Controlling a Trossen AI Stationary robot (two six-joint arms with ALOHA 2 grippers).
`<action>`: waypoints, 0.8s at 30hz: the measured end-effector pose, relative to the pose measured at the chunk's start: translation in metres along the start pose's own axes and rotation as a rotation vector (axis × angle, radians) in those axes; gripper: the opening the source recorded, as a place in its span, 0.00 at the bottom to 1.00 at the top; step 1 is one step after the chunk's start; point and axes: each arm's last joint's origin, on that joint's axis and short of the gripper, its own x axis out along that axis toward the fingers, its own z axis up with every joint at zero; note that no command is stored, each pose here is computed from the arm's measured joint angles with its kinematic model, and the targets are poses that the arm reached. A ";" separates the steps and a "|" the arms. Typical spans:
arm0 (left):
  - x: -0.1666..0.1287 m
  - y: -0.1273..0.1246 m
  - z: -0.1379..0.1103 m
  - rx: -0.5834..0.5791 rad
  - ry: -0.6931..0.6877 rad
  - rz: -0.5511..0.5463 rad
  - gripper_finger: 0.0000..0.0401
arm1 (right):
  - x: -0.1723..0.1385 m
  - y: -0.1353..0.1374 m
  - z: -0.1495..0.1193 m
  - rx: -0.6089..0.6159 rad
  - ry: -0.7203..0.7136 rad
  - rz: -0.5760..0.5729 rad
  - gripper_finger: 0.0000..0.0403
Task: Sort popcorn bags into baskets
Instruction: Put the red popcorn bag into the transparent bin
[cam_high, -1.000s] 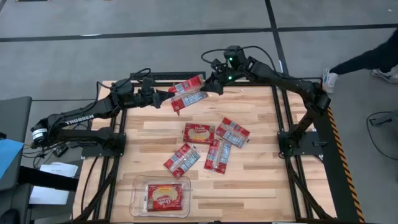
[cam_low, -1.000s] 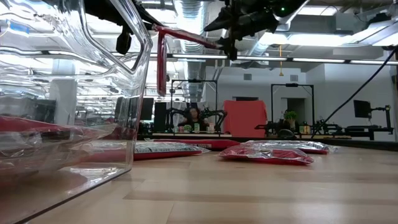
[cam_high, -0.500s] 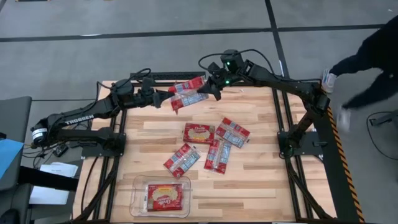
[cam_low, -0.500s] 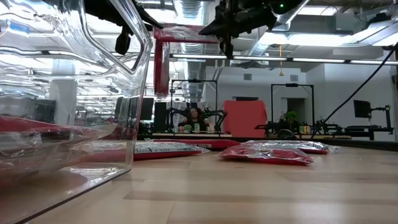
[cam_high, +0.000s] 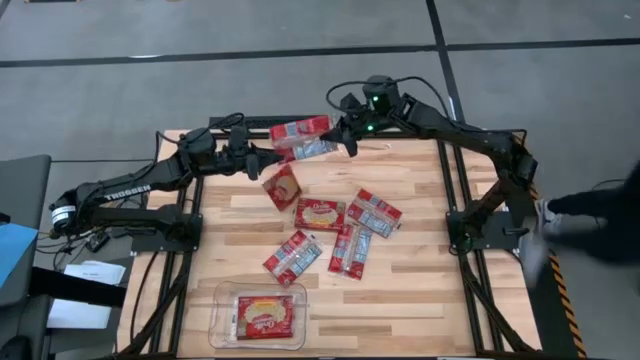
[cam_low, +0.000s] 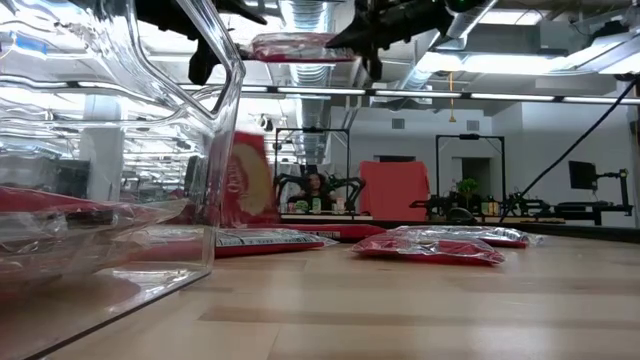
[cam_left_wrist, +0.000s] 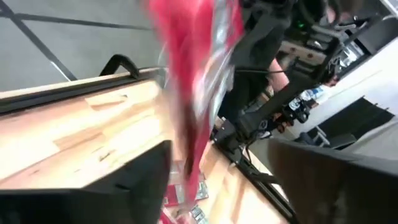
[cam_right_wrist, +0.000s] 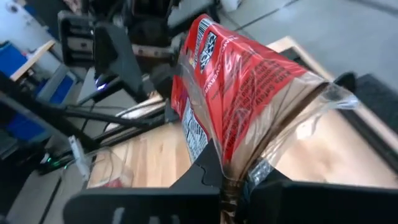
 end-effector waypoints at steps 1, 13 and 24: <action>0.000 0.000 0.000 -0.010 0.000 0.002 0.69 | -0.004 0.001 0.002 -0.008 -0.013 -0.013 0.04; -0.001 -0.004 0.011 -0.523 -0.100 -0.076 0.87 | -0.054 0.068 0.019 -0.804 -0.124 -0.177 0.05; -0.002 -0.011 0.016 -0.848 -0.049 -0.204 0.87 | -0.049 0.132 0.001 -1.428 0.084 -0.584 0.05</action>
